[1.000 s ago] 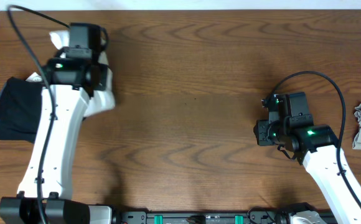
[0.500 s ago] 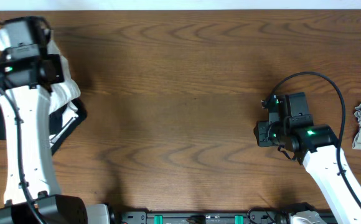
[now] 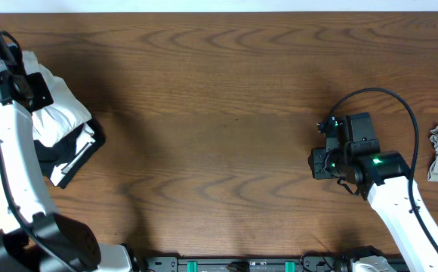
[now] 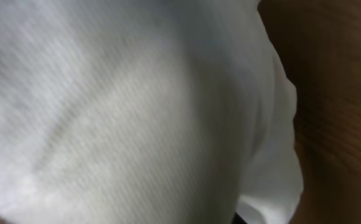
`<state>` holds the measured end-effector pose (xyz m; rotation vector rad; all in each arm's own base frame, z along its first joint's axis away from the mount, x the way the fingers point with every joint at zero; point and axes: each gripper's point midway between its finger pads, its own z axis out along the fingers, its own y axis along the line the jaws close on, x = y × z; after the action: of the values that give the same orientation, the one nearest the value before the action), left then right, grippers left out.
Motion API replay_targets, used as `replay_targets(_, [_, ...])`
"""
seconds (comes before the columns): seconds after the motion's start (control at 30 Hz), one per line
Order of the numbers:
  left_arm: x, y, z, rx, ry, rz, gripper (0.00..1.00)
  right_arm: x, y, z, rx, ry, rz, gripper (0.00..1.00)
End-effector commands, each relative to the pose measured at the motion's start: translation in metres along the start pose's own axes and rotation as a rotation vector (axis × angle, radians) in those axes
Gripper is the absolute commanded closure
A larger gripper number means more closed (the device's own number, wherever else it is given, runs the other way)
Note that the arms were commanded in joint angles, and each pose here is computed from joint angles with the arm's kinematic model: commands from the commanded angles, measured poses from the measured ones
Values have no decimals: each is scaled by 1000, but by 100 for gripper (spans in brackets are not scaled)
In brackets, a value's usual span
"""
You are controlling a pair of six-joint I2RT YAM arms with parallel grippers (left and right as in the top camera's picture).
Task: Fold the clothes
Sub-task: 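Carry the folded white shirt left with the left gripper onto the black stack, then lower the shirt onto the stack and open the left gripper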
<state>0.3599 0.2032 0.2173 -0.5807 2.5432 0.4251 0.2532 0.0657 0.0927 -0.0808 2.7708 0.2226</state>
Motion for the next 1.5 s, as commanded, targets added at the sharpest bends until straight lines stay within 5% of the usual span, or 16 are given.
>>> replay_targets(0.0, [-3, 4, 10, 1, 12, -37, 94, -3, -2, -4, 4, -12, -4, 61])
replay_targets(0.5, [10, 24, 25, -27, 76, -136, 92, -3, -2, -4, 4, -11, -4, 59])
replay_targets(0.6, [20, 34, 26, -43, 113, -224, 20, -3, -2, -4, 4, -11, -4, 59])
replay_targets(0.73, [30, 39, 27, 6, 148, -353, 2, -2, -2, -3, 5, -8, -4, 59])
replay_targets(1.03, [33, 35, 26, 140, 170, -462, 2, 0, -3, 1, 7, 13, -1, 59])
replay_targets(1.23, [1, 9, 21, 336, 65, -425, 1, 1, -3, 3, 8, 19, -1, 59])
replay_targets(1.27, [-6, 4, 19, 376, 37, -413, 5, 1, -3, 3, 8, 19, -1, 59])
replay_targets(1.4, [-29, -19, 5, 565, -42, -397, 59, 0, -3, 3, 8, 18, -1, 59])
replay_targets(1.47, [-34, -24, 0, 634, -56, -402, 78, 1, -3, 3, 8, 19, -1, 59])
